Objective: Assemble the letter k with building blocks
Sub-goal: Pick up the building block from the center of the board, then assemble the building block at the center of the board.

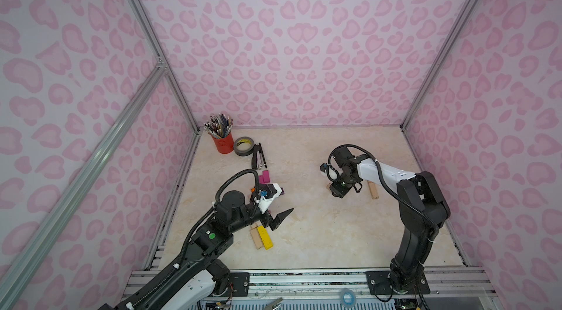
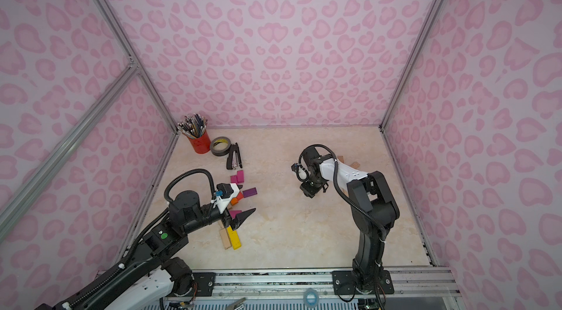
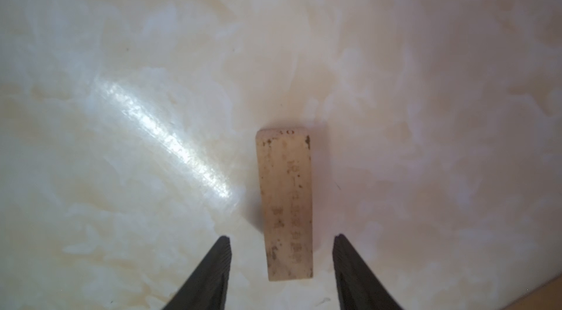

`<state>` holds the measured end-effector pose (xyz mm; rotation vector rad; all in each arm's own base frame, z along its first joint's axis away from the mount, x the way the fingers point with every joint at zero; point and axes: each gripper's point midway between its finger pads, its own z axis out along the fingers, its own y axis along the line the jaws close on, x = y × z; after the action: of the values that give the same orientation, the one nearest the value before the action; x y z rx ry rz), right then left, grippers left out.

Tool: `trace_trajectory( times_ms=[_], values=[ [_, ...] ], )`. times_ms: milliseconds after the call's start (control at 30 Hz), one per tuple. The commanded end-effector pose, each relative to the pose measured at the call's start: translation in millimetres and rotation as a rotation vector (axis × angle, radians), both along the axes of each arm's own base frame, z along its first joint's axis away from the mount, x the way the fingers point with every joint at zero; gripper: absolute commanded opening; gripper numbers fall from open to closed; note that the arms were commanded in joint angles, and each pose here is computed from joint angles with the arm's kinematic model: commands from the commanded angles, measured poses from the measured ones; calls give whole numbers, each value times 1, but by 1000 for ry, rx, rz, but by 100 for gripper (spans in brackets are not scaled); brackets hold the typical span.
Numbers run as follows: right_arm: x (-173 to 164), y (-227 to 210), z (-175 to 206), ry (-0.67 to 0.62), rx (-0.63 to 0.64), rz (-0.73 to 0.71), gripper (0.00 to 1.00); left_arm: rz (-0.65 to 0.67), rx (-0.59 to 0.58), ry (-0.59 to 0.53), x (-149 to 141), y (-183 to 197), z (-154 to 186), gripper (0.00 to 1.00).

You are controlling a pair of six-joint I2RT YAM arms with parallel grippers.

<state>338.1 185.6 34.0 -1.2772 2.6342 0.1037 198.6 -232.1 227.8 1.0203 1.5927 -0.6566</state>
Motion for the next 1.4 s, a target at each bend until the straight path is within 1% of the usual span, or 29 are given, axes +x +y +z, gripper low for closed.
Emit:
trace_trajectory(
  times_ms=[0,233,400,567,667,800,900,1000,1067,1133,1233,1367],
  values=[
    [0,-1,-7,15,-22,33,51,-41,-35,-4,-1,-6,10,96],
    [1,-1,-17,30,-42,61,40,-57,-5,15,0,-9,1,95],
    [0,-2,-16,25,-48,89,32,-56,4,15,1,-9,0,95],
    [-3,-1,-2,-7,-20,165,25,-75,3,-6,1,-11,5,95],
    [-1,-11,13,-42,-4,198,23,-100,0,-24,2,-16,12,95],
    [3,-37,33,-68,12,185,23,-147,22,-28,5,-25,16,95],
    [4,-69,49,-105,-28,202,22,-186,33,-21,7,-32,22,94],
    [2,-105,59,-148,-92,214,20,-252,12,-3,5,-34,28,94],
    [1,-132,61,-160,-161,209,19,-249,-5,24,9,-34,29,94],
    [2,-157,62,-155,-191,162,18,-238,-12,38,11,-34,26,94],
    [-1,-179,60,-140,-181,121,18,-241,-15,48,11,-34,23,94],
    [1,-196,57,-136,-167,86,18,-237,-9,58,13,-34,19,94]
  ],
)
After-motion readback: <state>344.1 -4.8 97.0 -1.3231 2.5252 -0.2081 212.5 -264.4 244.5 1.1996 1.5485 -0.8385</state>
